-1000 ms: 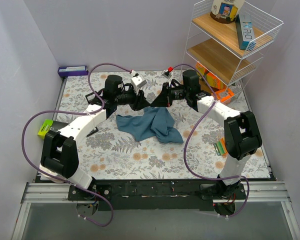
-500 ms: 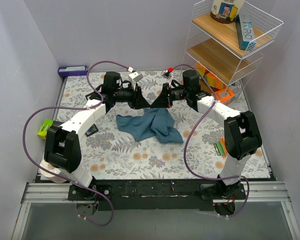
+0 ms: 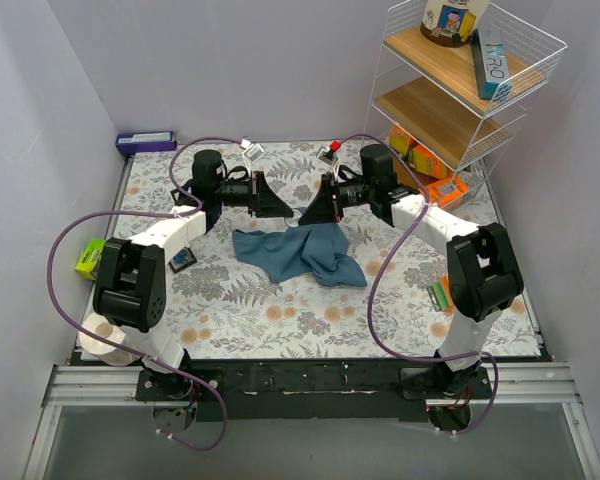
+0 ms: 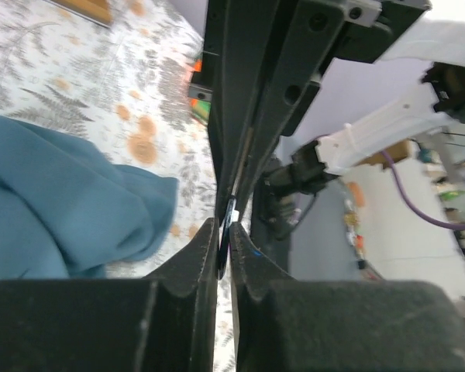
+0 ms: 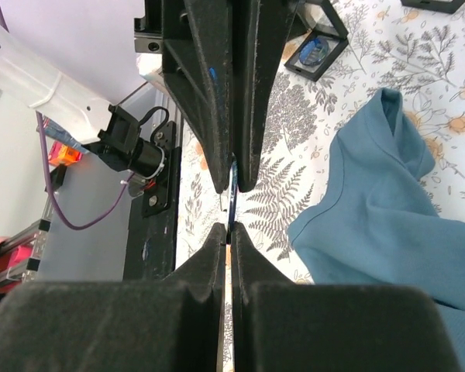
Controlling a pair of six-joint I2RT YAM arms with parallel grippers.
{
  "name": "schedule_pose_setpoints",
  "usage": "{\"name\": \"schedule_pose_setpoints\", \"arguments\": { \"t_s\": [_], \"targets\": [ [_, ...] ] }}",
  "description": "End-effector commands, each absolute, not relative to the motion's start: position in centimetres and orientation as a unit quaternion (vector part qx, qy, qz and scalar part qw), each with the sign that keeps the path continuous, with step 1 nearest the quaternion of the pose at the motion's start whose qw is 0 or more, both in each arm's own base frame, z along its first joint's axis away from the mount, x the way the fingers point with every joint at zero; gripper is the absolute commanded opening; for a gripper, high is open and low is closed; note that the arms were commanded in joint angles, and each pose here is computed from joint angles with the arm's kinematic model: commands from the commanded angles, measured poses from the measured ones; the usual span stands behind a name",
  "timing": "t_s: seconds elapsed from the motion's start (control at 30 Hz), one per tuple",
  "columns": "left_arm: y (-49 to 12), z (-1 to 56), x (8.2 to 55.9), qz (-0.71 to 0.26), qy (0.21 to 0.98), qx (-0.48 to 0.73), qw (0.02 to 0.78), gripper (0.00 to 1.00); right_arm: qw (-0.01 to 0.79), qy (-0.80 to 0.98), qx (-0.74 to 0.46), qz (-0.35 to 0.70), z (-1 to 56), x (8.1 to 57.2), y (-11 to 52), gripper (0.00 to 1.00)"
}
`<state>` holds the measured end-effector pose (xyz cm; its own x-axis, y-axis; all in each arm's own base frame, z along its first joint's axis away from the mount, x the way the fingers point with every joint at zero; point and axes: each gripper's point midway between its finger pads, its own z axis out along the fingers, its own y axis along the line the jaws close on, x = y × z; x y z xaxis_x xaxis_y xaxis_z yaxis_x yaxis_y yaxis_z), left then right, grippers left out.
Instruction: Remove the brooch from the garment
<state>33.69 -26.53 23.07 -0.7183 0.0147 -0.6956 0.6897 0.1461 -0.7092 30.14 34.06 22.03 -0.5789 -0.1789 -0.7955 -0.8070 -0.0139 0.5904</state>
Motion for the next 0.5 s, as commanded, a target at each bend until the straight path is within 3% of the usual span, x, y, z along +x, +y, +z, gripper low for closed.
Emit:
{"name": "schedule_pose_setpoints", "arguments": {
  "t_s": [0.0, 0.37, 0.4, 0.47],
  "targets": [
    [-26.2, 24.7, 33.3, -0.647, 0.671, 0.245, 0.267, 0.02, 0.228, 0.626, -0.402, 0.629, 23.2, 27.4, 33.9, 0.01],
    [-26.4, 22.0, 32.9, -0.640, 0.694, 0.232, 0.236, 0.00, 0.231, 0.631, -0.392, 0.629, 23.2, 27.8, 33.9, 0.01],
    [-26.3, 21.9, 32.9, -0.641, 0.699, 0.218, 0.232, 0.00, 0.230, 0.632, -0.390, 0.629, 23.0, 27.8, 33.8, 0.04],
    [-25.8, 21.5, 33.1, -0.637, 0.708, 0.190, 0.240, 0.00, 0.240, 0.635, -0.387, 0.624, 23.3, 28.2, 33.3, 0.17]
  ]
}}
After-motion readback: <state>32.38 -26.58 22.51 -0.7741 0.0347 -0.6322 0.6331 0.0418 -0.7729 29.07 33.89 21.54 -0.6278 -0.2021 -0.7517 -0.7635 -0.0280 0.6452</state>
